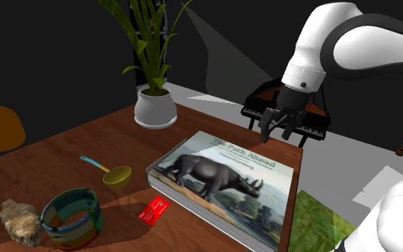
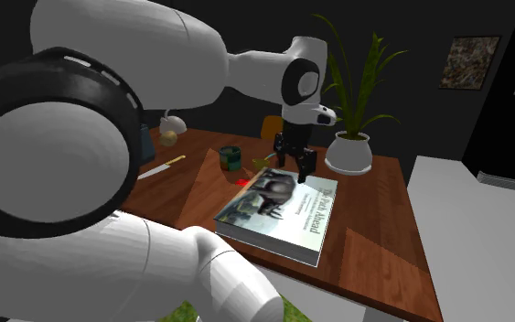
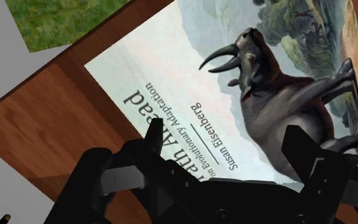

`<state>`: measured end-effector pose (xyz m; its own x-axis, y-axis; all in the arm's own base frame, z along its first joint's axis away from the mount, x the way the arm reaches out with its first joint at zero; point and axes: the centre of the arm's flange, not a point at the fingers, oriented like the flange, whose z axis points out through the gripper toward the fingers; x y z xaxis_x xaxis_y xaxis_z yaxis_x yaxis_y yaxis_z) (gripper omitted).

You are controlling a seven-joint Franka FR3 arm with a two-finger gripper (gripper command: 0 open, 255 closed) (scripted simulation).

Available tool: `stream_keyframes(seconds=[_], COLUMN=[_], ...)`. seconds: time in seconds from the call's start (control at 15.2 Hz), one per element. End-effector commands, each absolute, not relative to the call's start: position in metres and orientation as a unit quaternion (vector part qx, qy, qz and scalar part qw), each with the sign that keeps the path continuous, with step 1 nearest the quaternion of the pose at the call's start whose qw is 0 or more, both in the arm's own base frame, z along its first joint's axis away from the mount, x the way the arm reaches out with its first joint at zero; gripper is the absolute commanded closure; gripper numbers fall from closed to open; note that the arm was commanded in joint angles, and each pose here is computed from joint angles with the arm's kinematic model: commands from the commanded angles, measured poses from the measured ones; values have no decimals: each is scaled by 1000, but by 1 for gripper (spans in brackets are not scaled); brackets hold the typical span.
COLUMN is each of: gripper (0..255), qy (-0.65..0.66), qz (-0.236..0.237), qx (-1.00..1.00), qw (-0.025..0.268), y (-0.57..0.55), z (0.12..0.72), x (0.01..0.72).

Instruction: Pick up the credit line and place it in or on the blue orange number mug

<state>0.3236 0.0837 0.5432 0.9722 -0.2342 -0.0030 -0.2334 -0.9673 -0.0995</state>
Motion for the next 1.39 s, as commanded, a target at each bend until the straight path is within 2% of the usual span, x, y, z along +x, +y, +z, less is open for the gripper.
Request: stream_keyframes(seconds=[0.0, 1.32], gripper=[0, 0], qy=[149, 426], qz=[12, 170], qx=[-987, -879], qw=[58, 134], y=[105, 292], z=[530, 401], x=[331, 418])
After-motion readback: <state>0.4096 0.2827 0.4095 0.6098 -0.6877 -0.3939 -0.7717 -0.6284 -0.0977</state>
